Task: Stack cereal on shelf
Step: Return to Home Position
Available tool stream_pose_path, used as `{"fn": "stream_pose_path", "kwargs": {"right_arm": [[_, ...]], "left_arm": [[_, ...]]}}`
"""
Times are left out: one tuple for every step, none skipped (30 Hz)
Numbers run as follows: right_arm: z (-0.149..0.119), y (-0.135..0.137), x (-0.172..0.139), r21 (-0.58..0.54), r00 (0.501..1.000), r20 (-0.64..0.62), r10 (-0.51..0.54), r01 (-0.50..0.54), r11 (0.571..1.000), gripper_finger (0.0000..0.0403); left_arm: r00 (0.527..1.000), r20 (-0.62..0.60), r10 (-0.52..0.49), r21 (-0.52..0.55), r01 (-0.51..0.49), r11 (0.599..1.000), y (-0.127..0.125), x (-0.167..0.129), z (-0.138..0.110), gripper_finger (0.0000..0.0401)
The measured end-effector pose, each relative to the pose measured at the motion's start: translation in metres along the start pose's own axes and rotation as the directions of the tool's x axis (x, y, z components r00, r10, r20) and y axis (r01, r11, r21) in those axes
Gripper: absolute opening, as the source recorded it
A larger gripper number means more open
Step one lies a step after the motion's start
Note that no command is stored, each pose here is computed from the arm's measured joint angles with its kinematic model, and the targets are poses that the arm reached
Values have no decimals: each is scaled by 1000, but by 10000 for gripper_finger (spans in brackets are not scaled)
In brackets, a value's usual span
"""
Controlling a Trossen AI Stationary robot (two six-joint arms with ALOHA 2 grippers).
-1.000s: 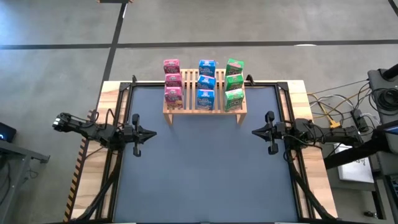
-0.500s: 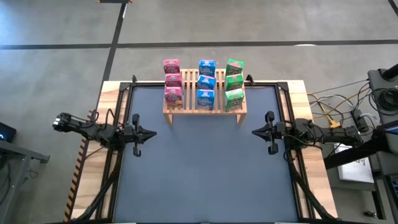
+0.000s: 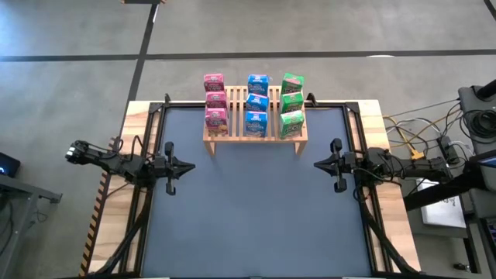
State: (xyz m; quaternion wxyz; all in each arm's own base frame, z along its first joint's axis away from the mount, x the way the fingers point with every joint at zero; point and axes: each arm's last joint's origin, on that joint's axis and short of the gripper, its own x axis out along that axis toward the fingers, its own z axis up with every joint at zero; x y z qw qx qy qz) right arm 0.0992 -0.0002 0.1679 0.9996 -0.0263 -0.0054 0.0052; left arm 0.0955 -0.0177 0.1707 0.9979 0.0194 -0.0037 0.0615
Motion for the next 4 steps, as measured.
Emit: {"fn": "stream_pose_path", "kwargs": {"right_arm": [[0,0,0,0,1000,0,0,0,1000,9],[0,0,0,0,1000,0,0,0,1000,9],[0,0,0,0,1000,0,0,0,1000,9],[0,0,0,0,1000,0,0,0,1000,9]], "left_arm": [[1000,0,0,0,0,1000,0,0,0,0],[1000,0,0,0,0,1000,0,0,0,0],[1000,0,0,0,0,1000,0,0,0,0],[1000,0,0,0,0,1000,0,0,0,0]]}}
